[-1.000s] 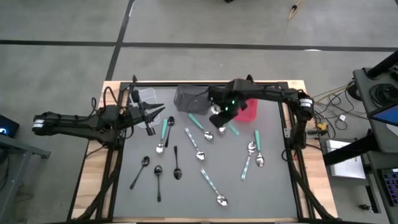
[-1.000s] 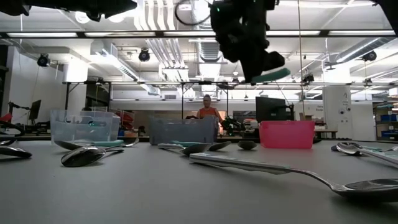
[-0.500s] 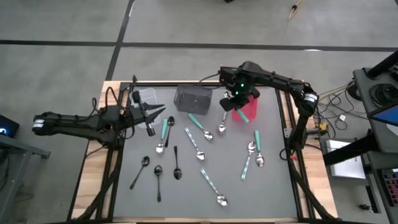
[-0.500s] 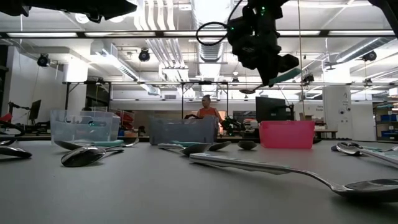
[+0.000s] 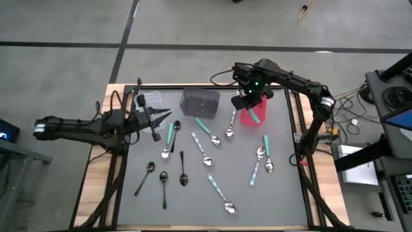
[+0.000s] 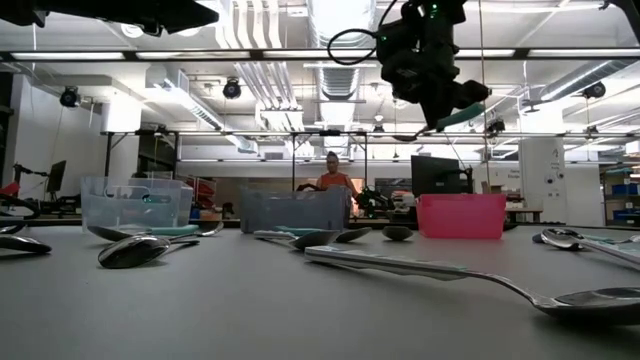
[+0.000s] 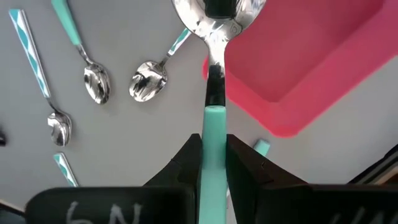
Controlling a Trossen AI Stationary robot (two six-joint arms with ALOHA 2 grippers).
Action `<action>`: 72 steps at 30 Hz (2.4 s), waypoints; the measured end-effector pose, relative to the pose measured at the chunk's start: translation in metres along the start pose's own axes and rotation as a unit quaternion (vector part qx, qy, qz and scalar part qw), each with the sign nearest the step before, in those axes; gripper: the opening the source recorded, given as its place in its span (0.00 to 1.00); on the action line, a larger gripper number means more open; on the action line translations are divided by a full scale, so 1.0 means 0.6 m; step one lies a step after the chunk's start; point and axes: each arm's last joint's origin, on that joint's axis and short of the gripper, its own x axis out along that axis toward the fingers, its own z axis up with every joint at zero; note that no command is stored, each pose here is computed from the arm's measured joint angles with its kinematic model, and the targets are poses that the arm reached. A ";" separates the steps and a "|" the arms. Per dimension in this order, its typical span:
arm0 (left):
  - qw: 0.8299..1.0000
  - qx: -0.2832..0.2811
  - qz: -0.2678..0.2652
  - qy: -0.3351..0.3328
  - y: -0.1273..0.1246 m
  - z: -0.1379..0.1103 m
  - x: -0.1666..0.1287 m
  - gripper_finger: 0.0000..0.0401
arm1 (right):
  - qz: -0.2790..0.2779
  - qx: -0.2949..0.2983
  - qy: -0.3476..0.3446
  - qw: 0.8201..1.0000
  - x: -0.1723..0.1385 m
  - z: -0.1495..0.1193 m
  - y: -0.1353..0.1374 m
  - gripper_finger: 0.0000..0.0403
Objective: Sort silverware by color (type)
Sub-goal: Put the bottom green spoon into the red bin
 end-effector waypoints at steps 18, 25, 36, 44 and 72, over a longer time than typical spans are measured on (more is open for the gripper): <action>1.000 0.012 -0.003 0.006 -0.001 -0.002 0.000 0.09 | -0.024 0.096 0.028 0.995 0.043 0.017 -0.057 0.09; 1.000 0.012 -0.003 0.006 -0.001 -0.002 0.000 0.09 | -0.008 0.176 0.015 0.984 0.047 0.043 -0.103 0.09; 1.000 0.012 -0.003 0.006 -0.001 -0.002 0.000 0.09 | -0.013 0.222 -0.003 0.975 0.052 0.052 -0.117 0.10; 1.000 0.011 -0.002 0.005 0.000 -0.002 -0.001 0.09 | -0.009 0.221 -0.006 0.975 0.075 0.052 -0.112 0.10; 1.000 0.010 -0.002 0.004 0.000 -0.001 -0.002 0.09 | 0.017 0.219 -0.006 0.975 0.151 0.053 -0.128 0.11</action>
